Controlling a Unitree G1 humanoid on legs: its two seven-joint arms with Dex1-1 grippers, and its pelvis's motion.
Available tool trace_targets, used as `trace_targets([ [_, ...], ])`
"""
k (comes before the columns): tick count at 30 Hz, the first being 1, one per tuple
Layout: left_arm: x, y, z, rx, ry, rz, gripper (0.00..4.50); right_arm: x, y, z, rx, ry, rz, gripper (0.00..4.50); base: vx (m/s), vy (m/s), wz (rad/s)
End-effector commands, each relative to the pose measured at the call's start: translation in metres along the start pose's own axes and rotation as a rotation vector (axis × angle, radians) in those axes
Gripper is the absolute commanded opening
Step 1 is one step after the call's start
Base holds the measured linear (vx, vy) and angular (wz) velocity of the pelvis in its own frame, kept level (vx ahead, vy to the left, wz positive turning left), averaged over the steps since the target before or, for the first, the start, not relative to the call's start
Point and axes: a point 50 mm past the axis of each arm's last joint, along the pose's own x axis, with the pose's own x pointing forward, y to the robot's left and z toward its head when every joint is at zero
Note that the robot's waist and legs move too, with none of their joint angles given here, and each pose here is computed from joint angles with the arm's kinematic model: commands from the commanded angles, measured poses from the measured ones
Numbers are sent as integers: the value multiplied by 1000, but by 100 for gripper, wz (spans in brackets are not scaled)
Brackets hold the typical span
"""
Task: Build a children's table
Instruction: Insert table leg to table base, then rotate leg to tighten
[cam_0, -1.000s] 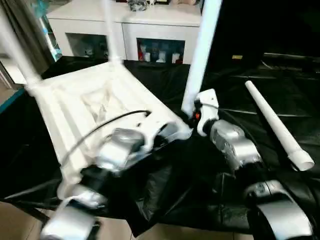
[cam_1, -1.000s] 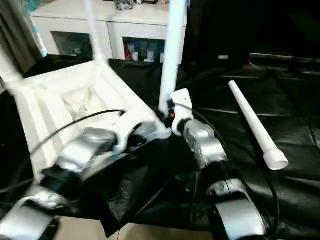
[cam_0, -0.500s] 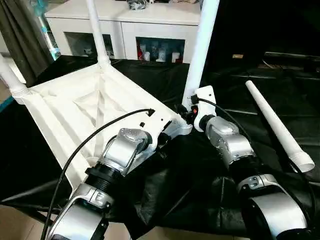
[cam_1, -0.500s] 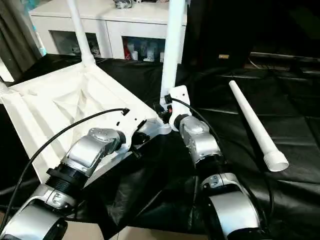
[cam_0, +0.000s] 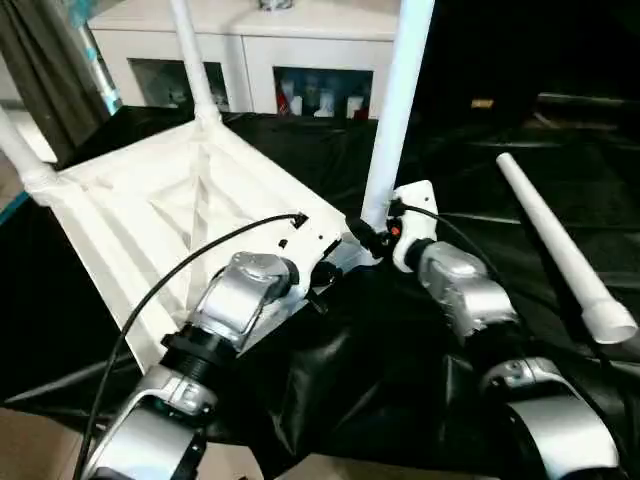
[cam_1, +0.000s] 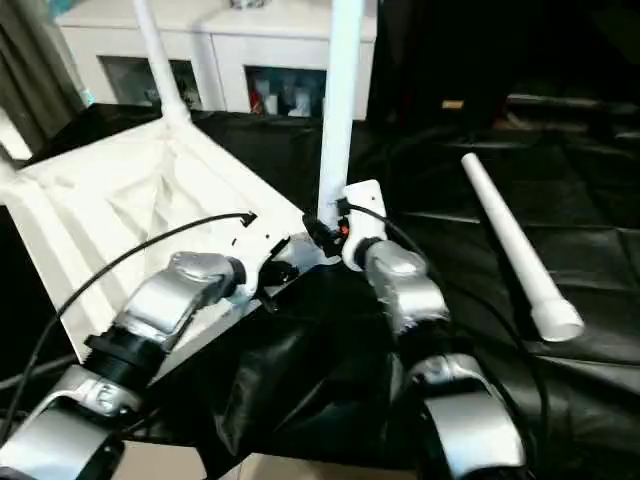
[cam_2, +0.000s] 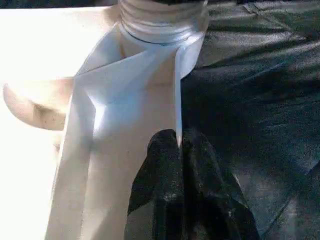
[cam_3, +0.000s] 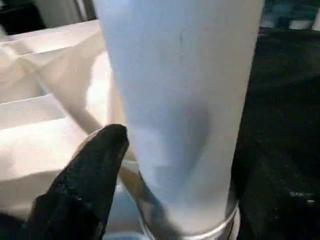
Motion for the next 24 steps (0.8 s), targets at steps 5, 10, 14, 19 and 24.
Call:
trace_targets([
  [5,-10,-1,8,110,-71,-91,0,-14,11,-9,-96,67,226,394,11,0,0],
  [10,-21,-1,2,179,-102,-219,0,-40,4,1,-175,81,394,394,0,0,0],
  [14,-31,-3,-5,214,-96,-327,0,-61,0,2,-230,126,490,394,0,0,0],
  [19,-42,-2,-13,272,-73,-427,0,-80,-3,-3,-278,197,564,394,0,0,0],
  [24,-48,-2,-16,305,-64,-495,0,-85,-4,-5,-296,227,563,394,0,0,0],
])
